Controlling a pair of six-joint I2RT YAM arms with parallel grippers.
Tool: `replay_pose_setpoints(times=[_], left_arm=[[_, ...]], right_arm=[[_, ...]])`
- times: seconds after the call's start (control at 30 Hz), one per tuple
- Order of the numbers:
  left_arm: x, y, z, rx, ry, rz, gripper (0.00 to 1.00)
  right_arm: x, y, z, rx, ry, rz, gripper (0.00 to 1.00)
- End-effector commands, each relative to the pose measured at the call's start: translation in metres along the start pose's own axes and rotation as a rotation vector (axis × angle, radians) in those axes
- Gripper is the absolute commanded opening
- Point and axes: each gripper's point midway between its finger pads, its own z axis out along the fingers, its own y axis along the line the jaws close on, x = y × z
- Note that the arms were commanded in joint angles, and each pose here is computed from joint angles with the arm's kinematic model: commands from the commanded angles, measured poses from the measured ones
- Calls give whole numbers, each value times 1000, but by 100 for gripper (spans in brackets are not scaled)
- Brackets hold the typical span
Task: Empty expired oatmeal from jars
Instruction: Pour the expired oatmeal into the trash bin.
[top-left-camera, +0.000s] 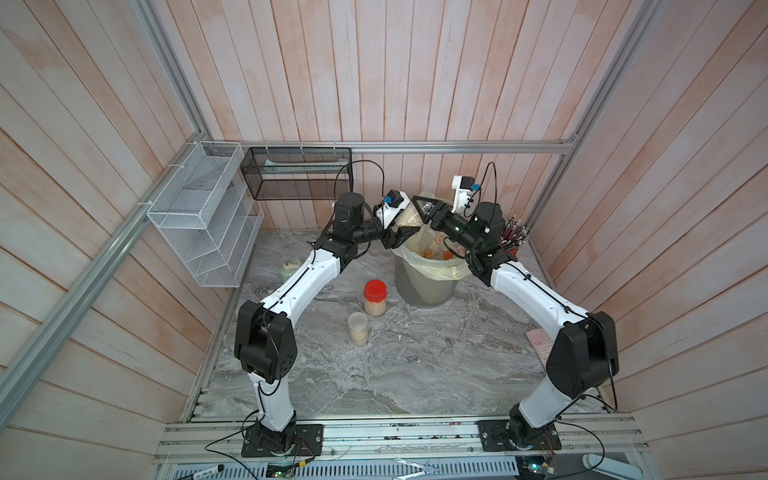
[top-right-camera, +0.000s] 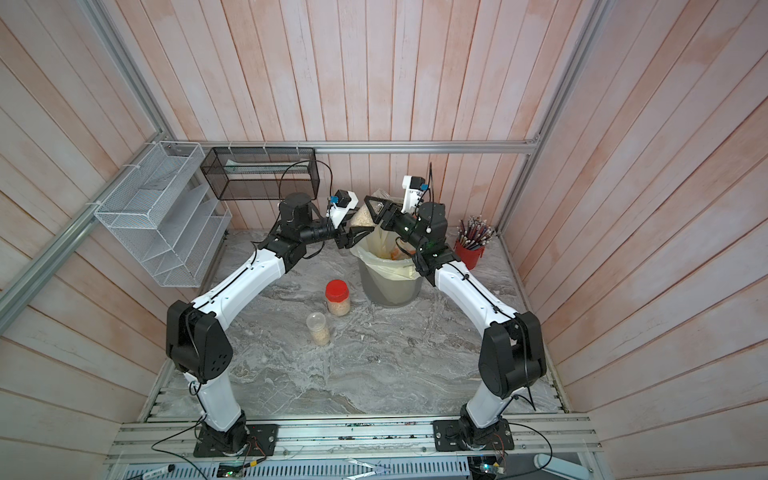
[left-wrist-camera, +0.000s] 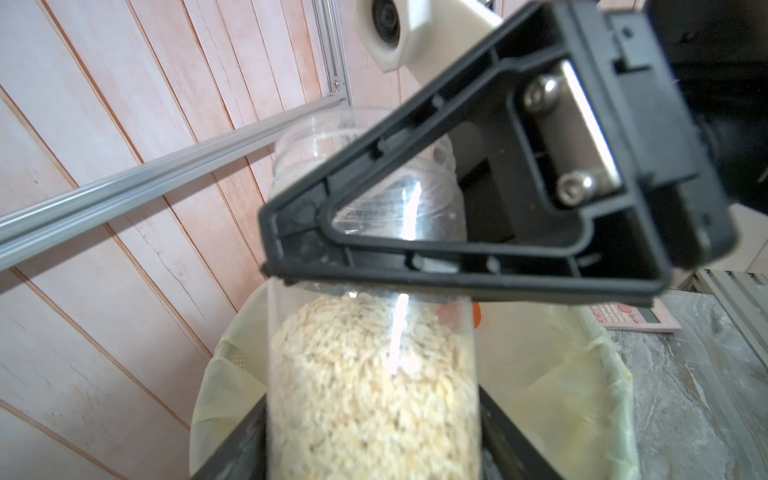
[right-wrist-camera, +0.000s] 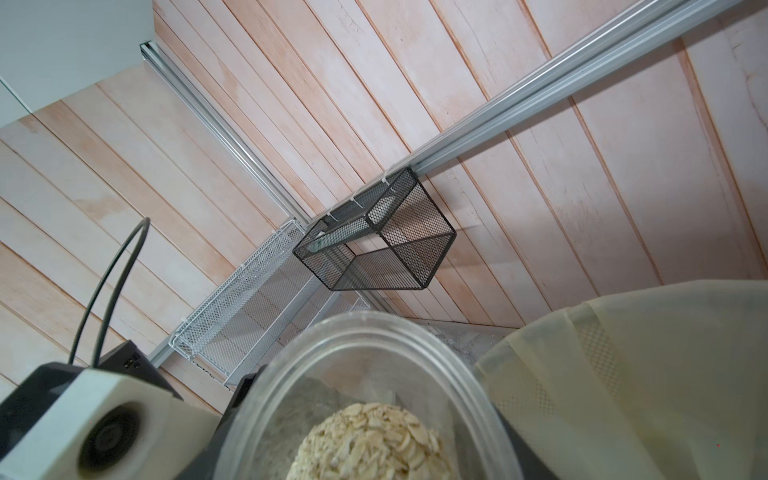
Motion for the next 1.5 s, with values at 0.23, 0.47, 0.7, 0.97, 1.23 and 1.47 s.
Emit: replay_pose_setpoints(times=[0.23,0.47,0.7,0.97,1.23,1.47], left_arm=[[-30,-9,-6,36,-69,-1,82],[-40,-11,-18,-2,-83,-120,100],[-47,-12,-33,-60,-92,-327,100],[-37,-32,-40,-64,-95,-597,100],[-20,-34,-47,-133,-100,-885,100],[-26,-34,-53,-124,-177,-1042,100]], right_arm=[[-37,-6,0,5,-121,33,31],[-38,-10,-5,24,-145,77,29],[-35,-16,-16,50,-178,154,27],[-32,-1,-29,58,-224,183,27],[-27,7,-38,63,-262,214,27],[-23,11,-39,55,-275,256,27]])
